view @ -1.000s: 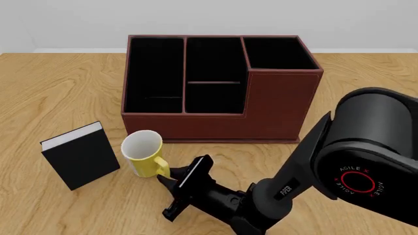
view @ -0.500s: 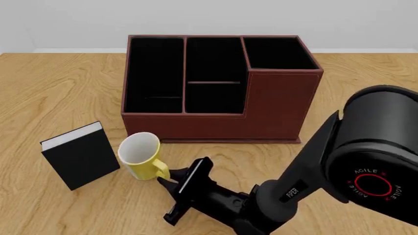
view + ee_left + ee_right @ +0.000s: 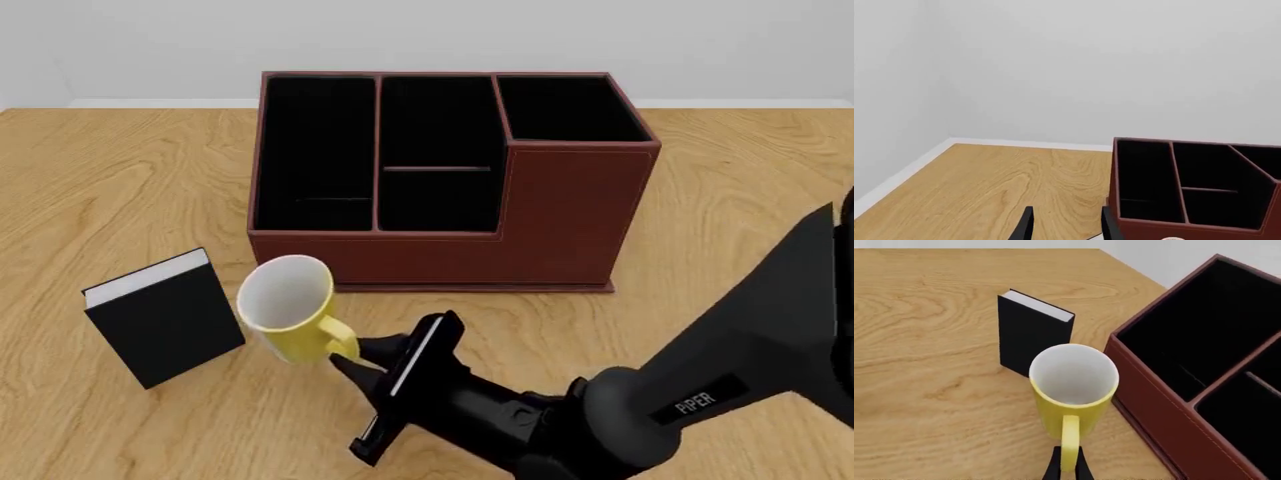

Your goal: Pick up the yellow and white mug and place it to the right of the caddy.

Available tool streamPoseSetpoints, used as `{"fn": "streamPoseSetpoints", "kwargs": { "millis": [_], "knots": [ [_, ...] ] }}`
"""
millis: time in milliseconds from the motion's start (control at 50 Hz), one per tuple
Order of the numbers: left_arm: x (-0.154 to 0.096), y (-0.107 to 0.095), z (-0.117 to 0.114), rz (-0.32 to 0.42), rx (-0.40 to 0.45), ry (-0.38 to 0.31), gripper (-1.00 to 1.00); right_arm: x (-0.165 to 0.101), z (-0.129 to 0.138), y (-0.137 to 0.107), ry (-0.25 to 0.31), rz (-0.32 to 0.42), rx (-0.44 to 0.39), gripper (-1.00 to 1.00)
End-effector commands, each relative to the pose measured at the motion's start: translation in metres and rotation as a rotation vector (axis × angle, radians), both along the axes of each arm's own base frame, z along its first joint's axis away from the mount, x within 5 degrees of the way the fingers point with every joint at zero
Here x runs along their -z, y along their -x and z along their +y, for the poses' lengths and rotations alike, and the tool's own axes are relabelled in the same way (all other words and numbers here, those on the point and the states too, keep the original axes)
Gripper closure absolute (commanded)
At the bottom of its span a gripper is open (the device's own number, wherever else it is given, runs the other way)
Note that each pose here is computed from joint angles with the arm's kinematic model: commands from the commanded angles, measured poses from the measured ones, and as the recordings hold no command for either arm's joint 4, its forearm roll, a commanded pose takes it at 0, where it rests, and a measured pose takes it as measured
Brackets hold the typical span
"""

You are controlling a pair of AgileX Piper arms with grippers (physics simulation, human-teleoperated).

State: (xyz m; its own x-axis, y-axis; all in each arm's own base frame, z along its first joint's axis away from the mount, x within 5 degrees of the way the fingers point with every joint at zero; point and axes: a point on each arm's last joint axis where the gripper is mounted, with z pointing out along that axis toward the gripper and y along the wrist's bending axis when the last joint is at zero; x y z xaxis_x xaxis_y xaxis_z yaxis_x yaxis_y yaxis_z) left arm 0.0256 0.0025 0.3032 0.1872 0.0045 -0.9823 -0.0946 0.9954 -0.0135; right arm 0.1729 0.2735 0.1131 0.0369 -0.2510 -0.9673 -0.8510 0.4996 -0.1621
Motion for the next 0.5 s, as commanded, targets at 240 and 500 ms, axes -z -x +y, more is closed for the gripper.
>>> {"fn": "streamPoseSetpoints", "kwargs": {
  "millis": [240, 500],
  "knots": [
    [-0.010, 0.006, -0.001, -0.018, -0.002, -0.010, -1.00, -0.031, -0.024, 0.015, -0.053, -0.020, 0.004, 1.00],
    [-0.018, 0.010, -0.001, -0.032, -0.004, -0.017, -1.00, -0.067, -0.055, 0.026, -0.098, -0.040, 0.032, 1.00]
  ]
}}
